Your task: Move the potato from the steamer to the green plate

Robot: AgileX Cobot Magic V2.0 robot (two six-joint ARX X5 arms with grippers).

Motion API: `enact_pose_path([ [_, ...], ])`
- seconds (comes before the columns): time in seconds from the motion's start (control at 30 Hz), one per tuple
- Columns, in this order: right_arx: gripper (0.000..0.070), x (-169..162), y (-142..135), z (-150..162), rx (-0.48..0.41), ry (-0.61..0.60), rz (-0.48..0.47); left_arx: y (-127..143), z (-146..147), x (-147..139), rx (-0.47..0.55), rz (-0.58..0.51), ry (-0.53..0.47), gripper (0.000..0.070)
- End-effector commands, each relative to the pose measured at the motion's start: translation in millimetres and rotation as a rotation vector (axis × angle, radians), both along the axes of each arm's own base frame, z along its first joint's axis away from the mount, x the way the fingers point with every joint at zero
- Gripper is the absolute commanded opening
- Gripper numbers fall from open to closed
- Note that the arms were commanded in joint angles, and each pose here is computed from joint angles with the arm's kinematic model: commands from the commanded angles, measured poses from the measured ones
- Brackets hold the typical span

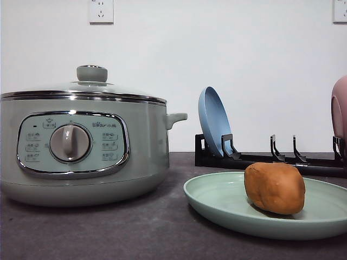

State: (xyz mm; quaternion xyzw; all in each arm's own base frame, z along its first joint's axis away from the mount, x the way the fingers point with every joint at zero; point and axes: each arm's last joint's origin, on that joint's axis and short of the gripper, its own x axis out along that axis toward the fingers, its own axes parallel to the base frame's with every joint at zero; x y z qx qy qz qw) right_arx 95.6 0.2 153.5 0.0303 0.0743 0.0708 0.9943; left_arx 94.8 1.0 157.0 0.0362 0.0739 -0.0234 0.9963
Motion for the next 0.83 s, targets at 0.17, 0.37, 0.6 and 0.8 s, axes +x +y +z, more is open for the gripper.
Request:
enact_pose_path([
  [0.17,0.0,0.1,-0.2,-1.4,0.003,0.003,-0.003,0.3,-7.6,0.8,0.004,0.004,0.027,0.0001],
  [0.37,0.0,0.1,-0.2,-1.4,0.003,0.003,-0.003,0.3,-7.6,0.8,0.004,0.004,0.027,0.0001],
  [0.6,0.0,0.1,-0.2,-1.4,0.003,0.003,-0.003,0.3,-7.6,0.8,0.004,0.004,0.027,0.0001],
  [0.8,0.0,0.1,-0.2,-1.4,0.003,0.003,-0.003,0.3,-7.6,0.8,0.004,0.004,0.027,0.0001],
])
